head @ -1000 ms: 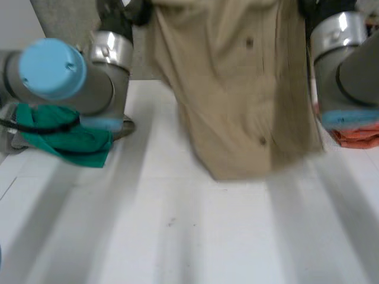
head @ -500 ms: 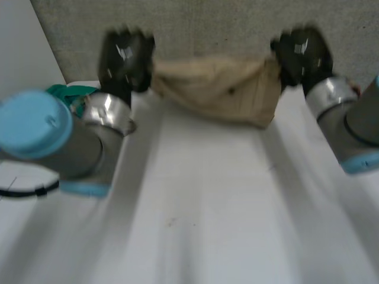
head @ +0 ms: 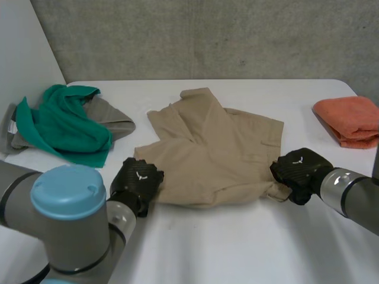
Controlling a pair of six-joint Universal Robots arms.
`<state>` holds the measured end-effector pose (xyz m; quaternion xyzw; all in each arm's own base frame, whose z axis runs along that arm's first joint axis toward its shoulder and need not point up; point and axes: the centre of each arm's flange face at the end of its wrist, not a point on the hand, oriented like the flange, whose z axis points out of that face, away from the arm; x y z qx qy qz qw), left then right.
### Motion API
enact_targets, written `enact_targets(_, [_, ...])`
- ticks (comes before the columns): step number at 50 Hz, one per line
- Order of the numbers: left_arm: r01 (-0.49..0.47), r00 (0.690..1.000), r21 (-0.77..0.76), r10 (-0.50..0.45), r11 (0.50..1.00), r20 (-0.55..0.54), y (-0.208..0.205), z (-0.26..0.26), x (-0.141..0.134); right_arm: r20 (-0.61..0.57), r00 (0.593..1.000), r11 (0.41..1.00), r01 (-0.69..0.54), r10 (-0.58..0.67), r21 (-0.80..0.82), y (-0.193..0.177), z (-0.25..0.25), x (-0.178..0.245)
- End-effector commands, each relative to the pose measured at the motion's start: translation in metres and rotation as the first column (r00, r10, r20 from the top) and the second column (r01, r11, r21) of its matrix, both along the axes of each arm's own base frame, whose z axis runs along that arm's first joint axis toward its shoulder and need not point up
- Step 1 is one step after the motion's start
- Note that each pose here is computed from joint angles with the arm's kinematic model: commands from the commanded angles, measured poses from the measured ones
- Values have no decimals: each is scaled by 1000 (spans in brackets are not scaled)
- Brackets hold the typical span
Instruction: Fold the laundry.
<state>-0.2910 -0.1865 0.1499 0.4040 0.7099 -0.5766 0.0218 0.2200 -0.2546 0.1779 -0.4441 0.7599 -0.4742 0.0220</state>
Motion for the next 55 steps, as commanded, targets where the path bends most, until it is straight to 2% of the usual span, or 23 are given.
enact_targets(1, [38,999,18,-39,999,5,17,-1,-1,4,1000,1000,1,-1,-1,13,11,-3])
enact_targets(8, [21,1000,28,-22,999,23,7,-13,-1,27,1000,999,12,-11,-49,9,3,-1])
enact_targets(15, [-34,999,51,31,998,44,-3,-21,13,20,999,997,41,-39,-70,5,0,-5])
enact_targets(25, [-49,997,72,45,996,57,-2,-26,20,36,997,994,66,-63,-86,1,-1,-5])
enact_targets(36, [-51,998,44,49,998,27,-3,-14,19,34,996,996,84,-83,-33,7,-3,-7])
enact_targets(41, [-49,999,5,49,999,-6,-6,0,17,15,994,994,107,-108,22,20,13,-12])
enact_targets(47, [-49,998,-33,48,998,-31,-17,11,11,95,982,986,161,-165,46,29,31,-14])
enact_targets(55, [-54,997,-76,49,996,-63,-34,24,0,242,930,957,242,-276,161,47,33,-15])
